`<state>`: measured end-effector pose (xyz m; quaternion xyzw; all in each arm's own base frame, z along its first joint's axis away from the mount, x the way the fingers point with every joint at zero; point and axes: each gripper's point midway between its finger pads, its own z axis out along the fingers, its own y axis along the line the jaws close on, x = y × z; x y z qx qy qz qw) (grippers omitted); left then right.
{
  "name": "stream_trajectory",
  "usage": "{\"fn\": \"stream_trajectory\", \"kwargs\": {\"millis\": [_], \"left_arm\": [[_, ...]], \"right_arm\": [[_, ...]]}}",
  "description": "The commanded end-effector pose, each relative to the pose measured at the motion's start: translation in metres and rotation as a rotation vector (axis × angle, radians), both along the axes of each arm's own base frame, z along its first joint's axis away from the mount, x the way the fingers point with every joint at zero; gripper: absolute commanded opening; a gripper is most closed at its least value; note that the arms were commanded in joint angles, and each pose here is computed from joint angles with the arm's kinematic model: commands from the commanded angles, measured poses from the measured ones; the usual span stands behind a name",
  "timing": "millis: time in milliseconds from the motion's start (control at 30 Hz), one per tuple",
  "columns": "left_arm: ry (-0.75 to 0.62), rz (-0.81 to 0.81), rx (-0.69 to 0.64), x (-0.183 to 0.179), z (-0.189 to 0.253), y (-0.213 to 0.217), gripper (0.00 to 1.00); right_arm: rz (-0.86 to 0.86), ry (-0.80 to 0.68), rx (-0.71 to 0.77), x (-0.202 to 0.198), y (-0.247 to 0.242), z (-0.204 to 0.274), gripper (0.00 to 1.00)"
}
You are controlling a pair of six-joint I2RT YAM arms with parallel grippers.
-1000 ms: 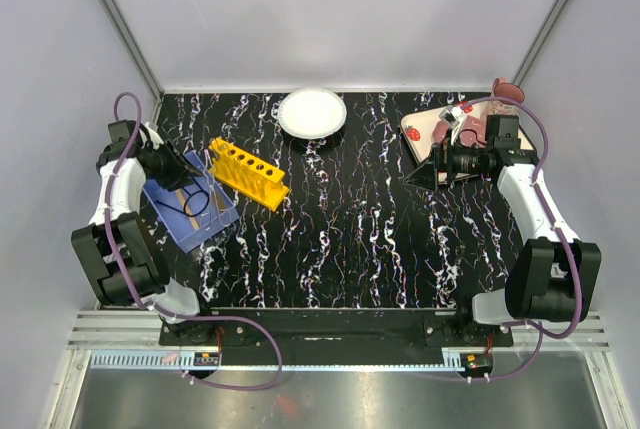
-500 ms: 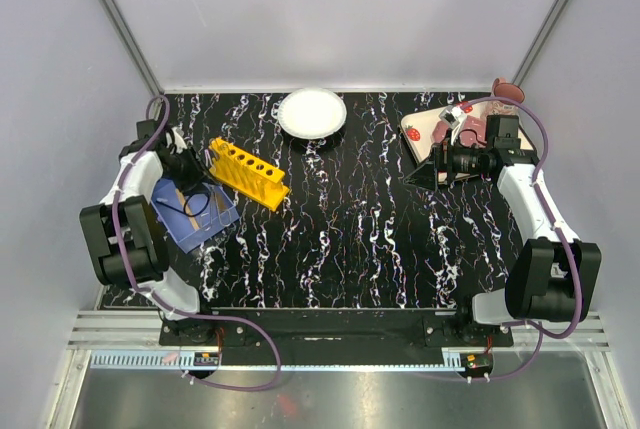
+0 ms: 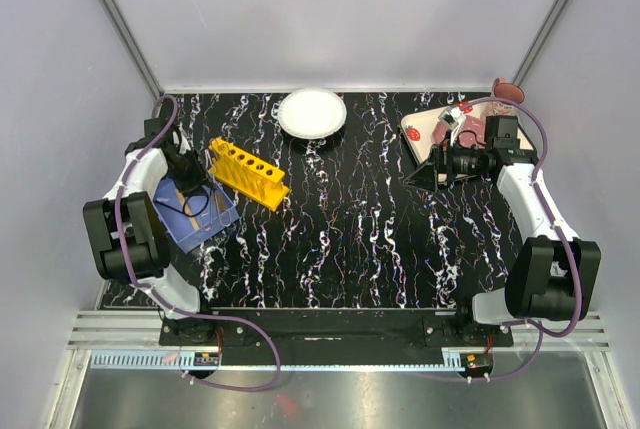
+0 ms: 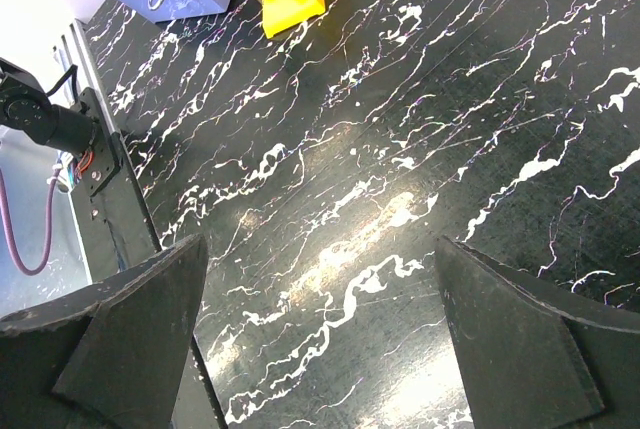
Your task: Organize the chemistry lab equipment
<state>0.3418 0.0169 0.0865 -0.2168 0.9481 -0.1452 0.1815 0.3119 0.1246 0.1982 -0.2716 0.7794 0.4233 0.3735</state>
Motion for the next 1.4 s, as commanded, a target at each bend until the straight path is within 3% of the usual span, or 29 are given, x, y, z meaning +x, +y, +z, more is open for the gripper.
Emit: {"fn": "stream_trajectory", "kwargs": {"millis": [0,433,1367], "left_arm": [[-0.018,-0.020,0.036,0.010,0.005,0.004,0.40],[-0.013,0.070,0.110,0.010,0.006,0.020,0.29],[-0.074,0.169,0.210,0.017,0.029,0.049,0.28]], "right_arm": [[0.018,-0.033,0.016,0.002,0.000,0.010,1.00],[0.020,-0.037,0.018,0.001,-0.001,0.011,1.00],[0.032,-0.035,0.022,0.000,-0.001,0.011,1.00]]}}
